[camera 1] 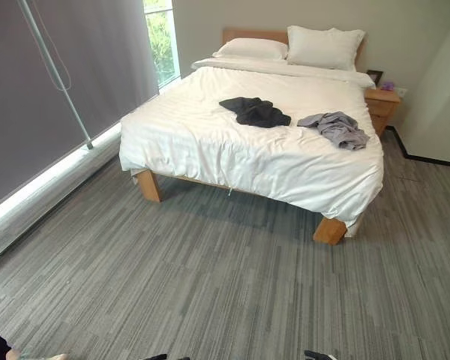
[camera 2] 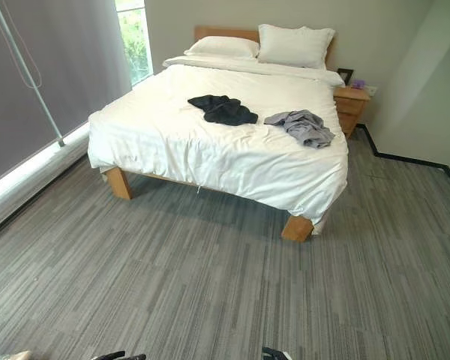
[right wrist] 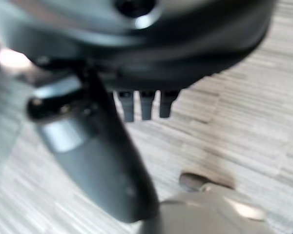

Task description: Pick up bed clothes into laundry basket.

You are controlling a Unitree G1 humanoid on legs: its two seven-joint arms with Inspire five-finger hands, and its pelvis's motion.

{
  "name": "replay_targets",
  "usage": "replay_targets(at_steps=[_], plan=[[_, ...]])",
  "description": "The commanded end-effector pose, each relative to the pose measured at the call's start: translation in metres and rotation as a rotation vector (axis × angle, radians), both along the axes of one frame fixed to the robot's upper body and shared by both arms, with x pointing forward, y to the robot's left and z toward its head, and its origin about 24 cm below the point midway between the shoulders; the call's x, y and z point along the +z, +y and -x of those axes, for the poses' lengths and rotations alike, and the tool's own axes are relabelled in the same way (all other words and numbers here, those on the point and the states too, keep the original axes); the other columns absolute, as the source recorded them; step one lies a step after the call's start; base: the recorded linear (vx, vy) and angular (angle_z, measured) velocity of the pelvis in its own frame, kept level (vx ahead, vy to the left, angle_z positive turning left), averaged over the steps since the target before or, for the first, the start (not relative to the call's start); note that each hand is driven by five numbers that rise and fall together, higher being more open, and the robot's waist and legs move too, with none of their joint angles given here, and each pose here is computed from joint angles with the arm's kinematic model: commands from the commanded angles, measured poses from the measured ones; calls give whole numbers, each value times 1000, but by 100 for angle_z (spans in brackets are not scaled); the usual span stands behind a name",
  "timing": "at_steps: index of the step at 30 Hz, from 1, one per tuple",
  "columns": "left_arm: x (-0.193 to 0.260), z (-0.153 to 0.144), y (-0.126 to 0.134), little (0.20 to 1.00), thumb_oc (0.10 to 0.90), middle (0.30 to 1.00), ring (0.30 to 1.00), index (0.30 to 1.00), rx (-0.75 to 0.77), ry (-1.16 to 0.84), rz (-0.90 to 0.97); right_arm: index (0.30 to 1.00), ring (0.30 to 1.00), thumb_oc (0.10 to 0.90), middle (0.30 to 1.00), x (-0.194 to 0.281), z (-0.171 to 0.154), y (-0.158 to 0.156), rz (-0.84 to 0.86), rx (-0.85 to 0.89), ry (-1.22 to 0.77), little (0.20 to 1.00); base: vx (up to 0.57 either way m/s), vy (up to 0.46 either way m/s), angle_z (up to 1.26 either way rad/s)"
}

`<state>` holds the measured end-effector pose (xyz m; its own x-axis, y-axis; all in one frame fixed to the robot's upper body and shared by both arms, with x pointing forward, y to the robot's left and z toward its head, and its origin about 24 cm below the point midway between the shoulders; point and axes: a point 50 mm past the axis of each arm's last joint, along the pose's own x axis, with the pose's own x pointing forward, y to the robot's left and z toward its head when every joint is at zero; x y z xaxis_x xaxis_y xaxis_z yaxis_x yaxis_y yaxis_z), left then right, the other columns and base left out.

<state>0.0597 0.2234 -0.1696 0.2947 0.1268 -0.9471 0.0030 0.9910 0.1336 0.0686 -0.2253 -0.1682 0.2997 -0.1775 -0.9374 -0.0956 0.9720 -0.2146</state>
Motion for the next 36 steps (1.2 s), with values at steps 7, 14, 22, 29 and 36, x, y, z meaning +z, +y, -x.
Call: replay_targets(at_steps=[7, 14, 22, 29, 36], plan=[[7, -48, -11, 900, 800, 900, 900, 900, -5, -129, 22, 900, 900, 800, 900, 9, -29, -14, 35, 12, -76, 900, -9, 1, 1], [64, -143, 16, 900, 800, 900, 900, 900, 213, -614, 11, 900, 900, 800, 900, 78, -143, -31, 18, -181, -660, 900, -42, -3, -17], [122, -188, -5, 900, 800, 900, 900, 900, 158, -939, 161, 900, 900, 800, 900, 141, -179, -22, -53, -222, -1035, 900, -16, 4, -7], [131, -180, -13, 900, 800, 900, 900, 900, 71, -993, 136, 900, 900, 800, 900, 146, -157, -2, -90, -185, -1097, 900, 0, 3, -1], [145, -178, 6, 900, 800, 900, 900, 900, 161, -1073, 13, 900, 900, 800, 900, 162, -161, -3, -34, -127, -1170, 900, -12, 31, -16]])
